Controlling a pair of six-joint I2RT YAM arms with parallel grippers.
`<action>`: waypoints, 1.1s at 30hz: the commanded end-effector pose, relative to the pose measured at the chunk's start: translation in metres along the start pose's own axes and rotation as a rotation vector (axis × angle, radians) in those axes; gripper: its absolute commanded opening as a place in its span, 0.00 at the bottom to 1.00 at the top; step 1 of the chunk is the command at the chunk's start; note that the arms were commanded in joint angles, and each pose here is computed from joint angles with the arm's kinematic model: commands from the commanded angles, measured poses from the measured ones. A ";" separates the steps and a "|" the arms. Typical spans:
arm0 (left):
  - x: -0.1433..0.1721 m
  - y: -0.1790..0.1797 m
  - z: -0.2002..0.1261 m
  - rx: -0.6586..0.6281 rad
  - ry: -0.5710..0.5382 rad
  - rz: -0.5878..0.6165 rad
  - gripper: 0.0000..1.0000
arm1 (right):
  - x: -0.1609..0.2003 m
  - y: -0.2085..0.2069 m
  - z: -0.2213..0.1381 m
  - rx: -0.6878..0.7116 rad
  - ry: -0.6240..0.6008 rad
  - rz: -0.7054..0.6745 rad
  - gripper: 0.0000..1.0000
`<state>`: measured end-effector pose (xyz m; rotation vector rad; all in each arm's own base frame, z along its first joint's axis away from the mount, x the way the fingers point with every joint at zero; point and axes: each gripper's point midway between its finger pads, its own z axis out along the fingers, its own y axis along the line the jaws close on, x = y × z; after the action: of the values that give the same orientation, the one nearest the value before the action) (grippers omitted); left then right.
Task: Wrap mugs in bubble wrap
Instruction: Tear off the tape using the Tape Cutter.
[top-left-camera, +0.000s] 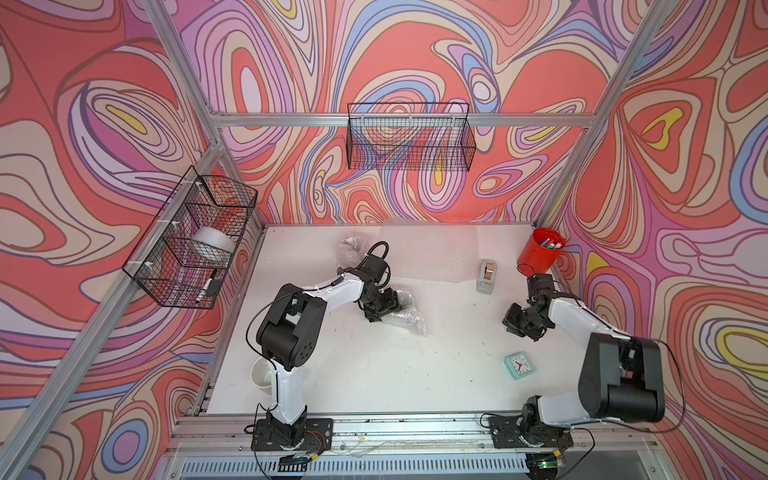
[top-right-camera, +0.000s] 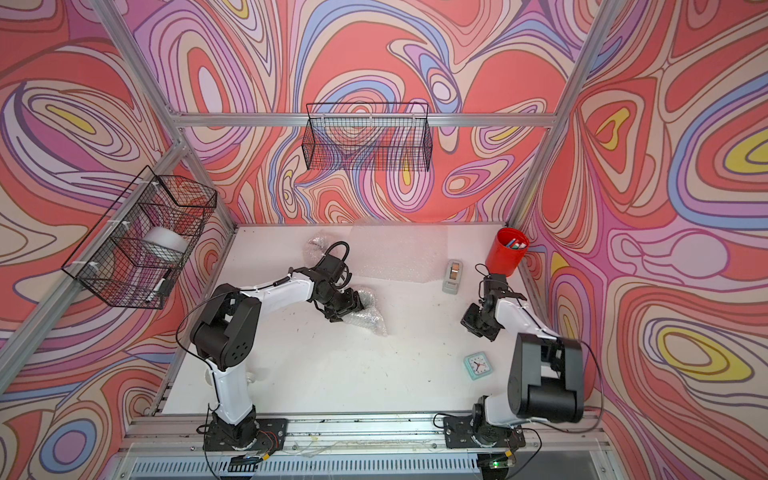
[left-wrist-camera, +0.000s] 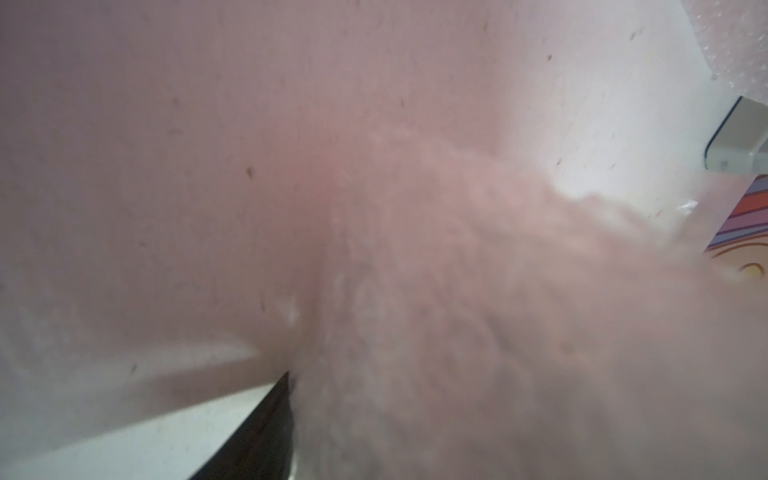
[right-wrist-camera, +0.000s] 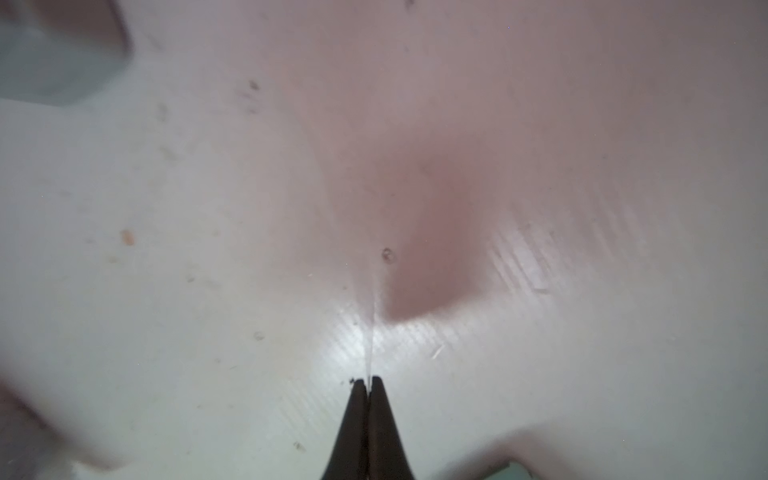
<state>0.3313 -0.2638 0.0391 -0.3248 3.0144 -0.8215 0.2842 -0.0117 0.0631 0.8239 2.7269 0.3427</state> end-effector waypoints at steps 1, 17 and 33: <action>0.004 0.001 0.005 0.005 0.014 -0.020 0.68 | -0.012 0.067 -0.049 -0.312 -0.090 -0.098 0.00; 0.006 -0.015 0.001 0.089 0.019 -0.112 0.69 | 0.059 0.309 -0.079 -0.928 0.199 -0.323 0.00; 0.007 -0.014 0.003 0.091 0.019 -0.121 0.70 | 0.085 0.345 -0.067 -0.948 0.245 -0.378 0.00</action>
<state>0.3295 -0.2763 0.0397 -0.4891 2.9975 -0.9530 0.3774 0.3052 0.2155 0.0082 2.3637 1.5258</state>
